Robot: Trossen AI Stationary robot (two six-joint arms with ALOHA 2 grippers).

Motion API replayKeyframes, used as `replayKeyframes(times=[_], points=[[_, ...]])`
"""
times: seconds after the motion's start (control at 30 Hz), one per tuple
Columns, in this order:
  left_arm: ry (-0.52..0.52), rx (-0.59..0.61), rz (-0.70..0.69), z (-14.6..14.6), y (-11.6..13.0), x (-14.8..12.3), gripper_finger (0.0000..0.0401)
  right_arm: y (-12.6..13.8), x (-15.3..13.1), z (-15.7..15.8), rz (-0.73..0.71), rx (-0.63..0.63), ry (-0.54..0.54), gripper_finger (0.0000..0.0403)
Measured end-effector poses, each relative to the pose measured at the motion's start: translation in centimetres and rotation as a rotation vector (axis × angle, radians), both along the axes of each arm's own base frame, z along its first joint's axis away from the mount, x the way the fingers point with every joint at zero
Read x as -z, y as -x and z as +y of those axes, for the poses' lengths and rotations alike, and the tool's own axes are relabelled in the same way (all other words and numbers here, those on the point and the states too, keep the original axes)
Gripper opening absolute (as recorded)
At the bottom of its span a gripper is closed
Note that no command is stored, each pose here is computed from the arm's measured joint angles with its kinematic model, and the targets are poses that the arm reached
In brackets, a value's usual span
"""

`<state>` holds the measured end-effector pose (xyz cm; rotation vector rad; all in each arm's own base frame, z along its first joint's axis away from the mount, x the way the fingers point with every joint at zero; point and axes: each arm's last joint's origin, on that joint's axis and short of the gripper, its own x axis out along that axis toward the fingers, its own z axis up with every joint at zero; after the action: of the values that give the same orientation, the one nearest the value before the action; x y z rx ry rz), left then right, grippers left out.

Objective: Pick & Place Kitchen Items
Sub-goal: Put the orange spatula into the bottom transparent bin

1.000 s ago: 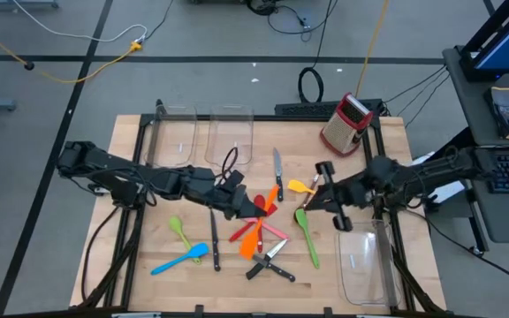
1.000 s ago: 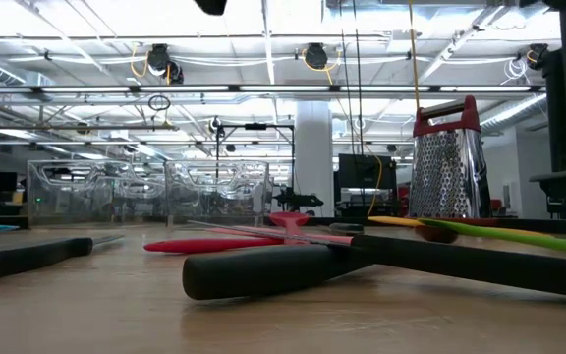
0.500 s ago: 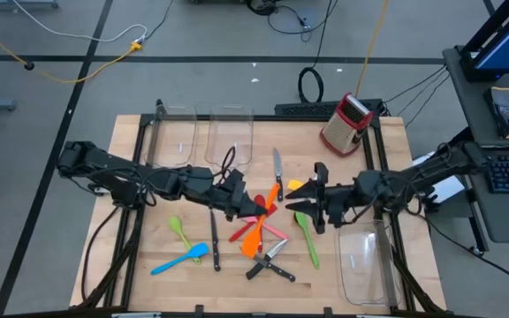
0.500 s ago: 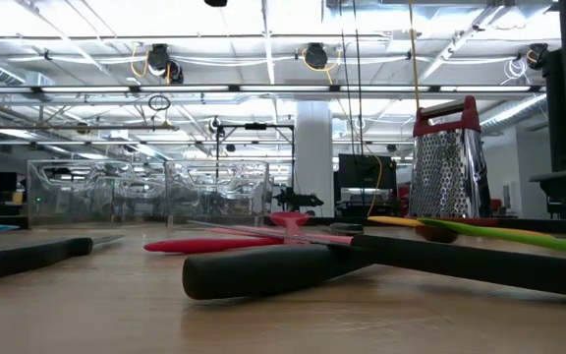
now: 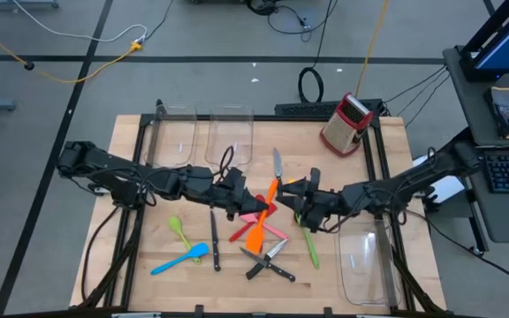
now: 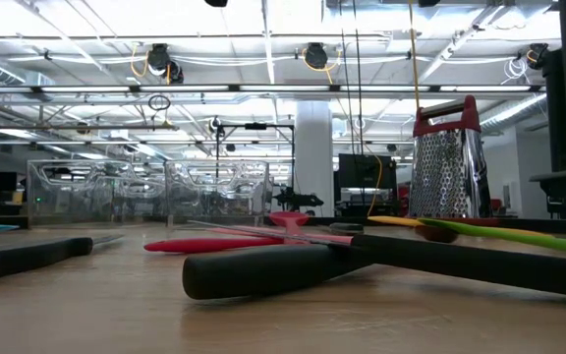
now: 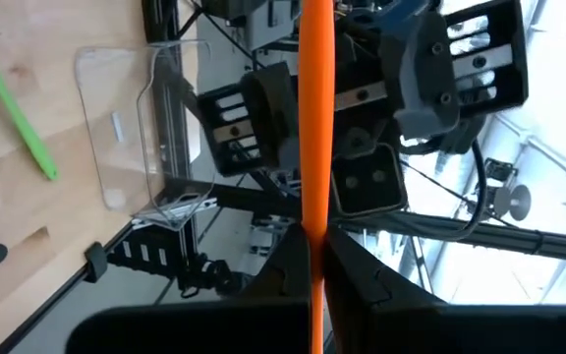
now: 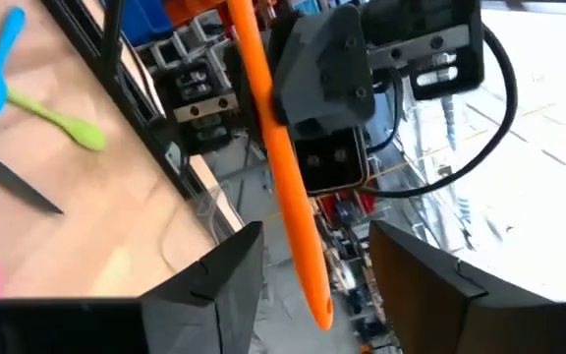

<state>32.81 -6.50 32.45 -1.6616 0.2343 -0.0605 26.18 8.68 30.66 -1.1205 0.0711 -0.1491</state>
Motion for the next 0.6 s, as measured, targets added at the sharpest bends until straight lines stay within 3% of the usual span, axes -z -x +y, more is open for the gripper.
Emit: replayKeyframes(times=[0.6], points=[[0.012, -0.020, 0.005, 0.1, 0.0, 0.0, 0.0000, -2.6, 2.0, -0.6, 0.001, 0.050, 0.064, 0.0157]])
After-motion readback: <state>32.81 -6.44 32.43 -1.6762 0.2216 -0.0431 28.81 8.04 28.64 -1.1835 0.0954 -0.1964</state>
